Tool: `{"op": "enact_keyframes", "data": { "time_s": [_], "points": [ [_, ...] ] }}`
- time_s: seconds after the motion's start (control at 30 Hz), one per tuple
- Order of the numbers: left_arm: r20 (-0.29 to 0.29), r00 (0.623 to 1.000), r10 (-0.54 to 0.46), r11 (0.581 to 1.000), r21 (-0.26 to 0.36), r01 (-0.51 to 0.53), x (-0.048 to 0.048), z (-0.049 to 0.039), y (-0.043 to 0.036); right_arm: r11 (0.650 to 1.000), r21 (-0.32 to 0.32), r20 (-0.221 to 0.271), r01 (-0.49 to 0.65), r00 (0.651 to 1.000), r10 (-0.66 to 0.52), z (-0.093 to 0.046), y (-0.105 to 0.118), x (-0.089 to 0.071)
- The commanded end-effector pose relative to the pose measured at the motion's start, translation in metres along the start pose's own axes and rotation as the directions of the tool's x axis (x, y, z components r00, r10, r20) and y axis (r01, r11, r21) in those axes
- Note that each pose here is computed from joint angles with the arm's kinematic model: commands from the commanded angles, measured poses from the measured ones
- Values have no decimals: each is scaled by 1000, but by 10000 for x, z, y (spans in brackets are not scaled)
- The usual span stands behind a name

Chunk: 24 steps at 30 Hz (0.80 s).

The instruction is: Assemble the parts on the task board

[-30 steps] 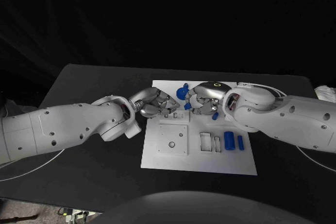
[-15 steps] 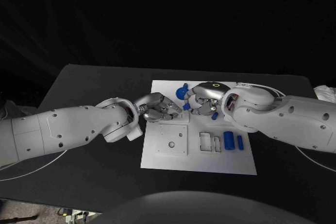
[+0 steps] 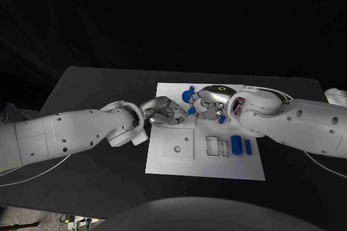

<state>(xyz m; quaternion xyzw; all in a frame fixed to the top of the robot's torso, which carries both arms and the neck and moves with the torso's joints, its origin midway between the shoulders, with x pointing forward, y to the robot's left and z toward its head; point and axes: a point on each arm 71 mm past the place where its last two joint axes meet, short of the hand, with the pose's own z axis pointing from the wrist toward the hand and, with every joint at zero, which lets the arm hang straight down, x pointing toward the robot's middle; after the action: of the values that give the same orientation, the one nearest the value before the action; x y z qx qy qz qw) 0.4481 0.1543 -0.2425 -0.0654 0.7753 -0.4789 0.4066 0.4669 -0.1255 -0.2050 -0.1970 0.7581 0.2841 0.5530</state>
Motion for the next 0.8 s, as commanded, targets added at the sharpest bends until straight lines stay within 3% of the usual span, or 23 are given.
{"op": "enact_keyframes", "data": {
  "time_s": [0.03,0.8],
  "points": [
    [-4,1000,3,1000,6,-3,8,6,-7,1000,-1,-30,8,1000,-8,1,9,29],
    [-2,1000,6,1000,-5,-6,-3,26,16,1000,-22,-20,-2,1000,2,14,51,33]
  ]
}}
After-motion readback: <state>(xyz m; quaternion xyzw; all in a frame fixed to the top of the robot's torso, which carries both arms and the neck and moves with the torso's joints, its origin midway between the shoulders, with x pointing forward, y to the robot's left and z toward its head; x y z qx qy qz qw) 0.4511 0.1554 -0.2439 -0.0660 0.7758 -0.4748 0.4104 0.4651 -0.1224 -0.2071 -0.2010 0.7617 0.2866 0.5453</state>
